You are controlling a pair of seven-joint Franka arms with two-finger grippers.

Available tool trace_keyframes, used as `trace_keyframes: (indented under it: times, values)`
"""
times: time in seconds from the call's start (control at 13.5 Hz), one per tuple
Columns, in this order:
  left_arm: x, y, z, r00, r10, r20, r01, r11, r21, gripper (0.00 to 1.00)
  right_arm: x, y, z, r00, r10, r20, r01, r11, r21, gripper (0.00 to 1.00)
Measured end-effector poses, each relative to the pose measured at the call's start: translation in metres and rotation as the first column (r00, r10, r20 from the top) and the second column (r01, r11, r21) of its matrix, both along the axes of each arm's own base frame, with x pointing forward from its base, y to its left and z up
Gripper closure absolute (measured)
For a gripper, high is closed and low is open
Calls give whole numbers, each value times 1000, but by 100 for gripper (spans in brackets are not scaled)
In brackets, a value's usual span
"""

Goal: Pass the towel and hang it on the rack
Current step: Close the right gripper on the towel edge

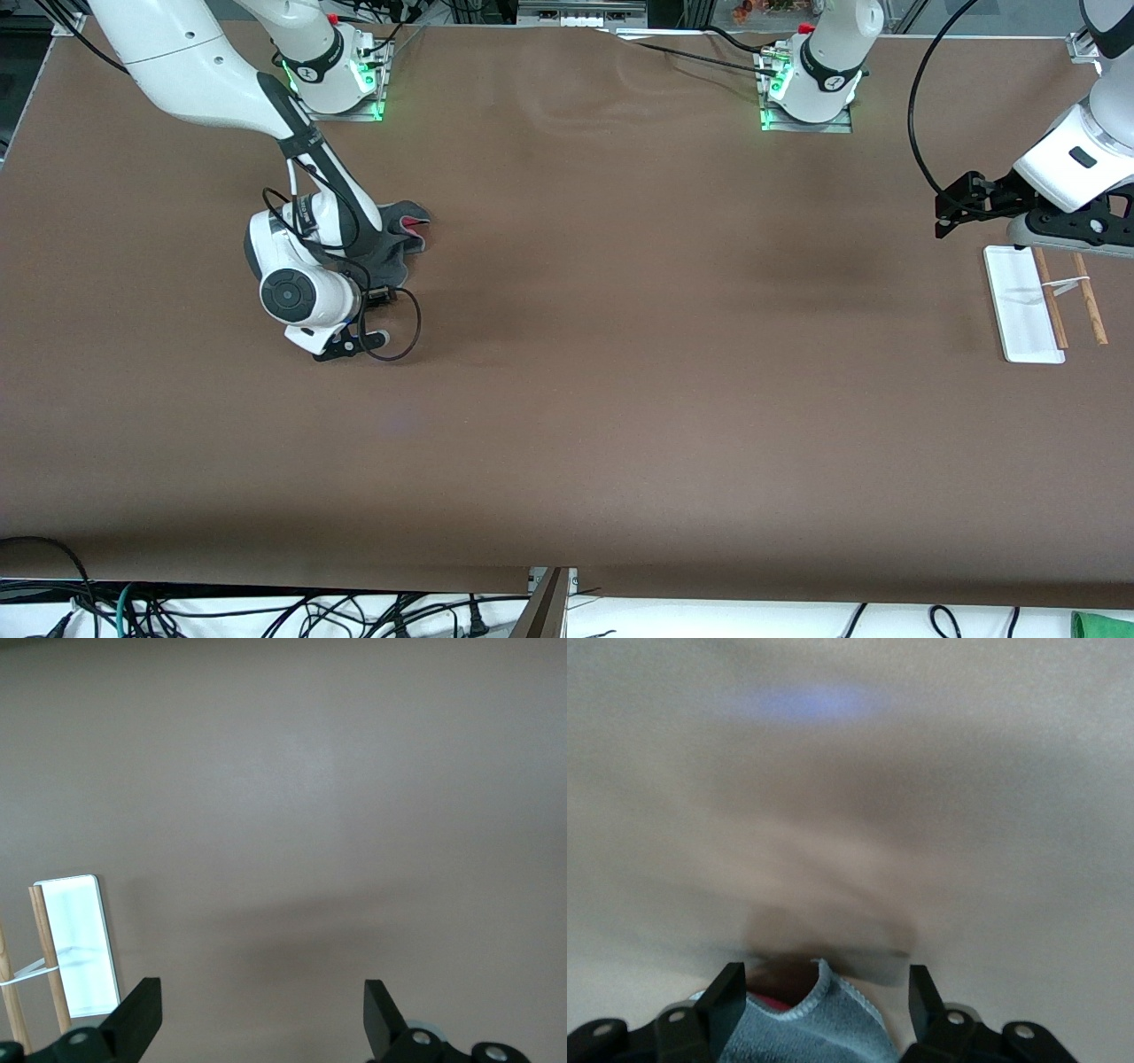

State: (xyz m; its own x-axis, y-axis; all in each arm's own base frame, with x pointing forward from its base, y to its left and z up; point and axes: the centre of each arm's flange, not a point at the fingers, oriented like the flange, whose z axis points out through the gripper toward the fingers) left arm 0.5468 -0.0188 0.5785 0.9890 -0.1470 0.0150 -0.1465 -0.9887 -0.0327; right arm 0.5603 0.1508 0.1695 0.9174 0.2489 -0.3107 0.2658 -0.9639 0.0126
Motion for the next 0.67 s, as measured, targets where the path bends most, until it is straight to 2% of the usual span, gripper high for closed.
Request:
trace_keyframes:
  times: [0.07, 0.15, 0.22, 0.37, 0.45, 0.67]
  values:
    - [0, 0, 0, 1000, 0, 0, 0, 1000, 0, 0, -1, 0, 0, 1000, 0, -3, 0, 1000, -1, 25]
    - [0, 0, 0, 1000, 0, 0, 0, 1000, 0, 0, -2, -1, 0, 1000, 0, -6, 0, 1000, -3, 25]
    - [0, 0, 0, 1000, 0, 0, 0, 1000, 0, 0, -2, -1, -1, 1000, 0, -8, 0, 1000, -3, 34]
    - [0, 0, 0, 1000, 0, 0, 0, 1000, 0, 0, -4, -2, -2, 1000, -1, -12, 1, 1000, -5, 37]
    - [0, 0, 0, 1000, 0, 0, 0, 1000, 0, 0, -5, -3, -3, 1000, -1, -15, 1, 1000, -7, 44]
    - [0, 0, 0, 1000, 0, 0, 0, 1000, 0, 0, -5, -7, -1, 1000, -4, -24, 4, 1000, -15, 80]
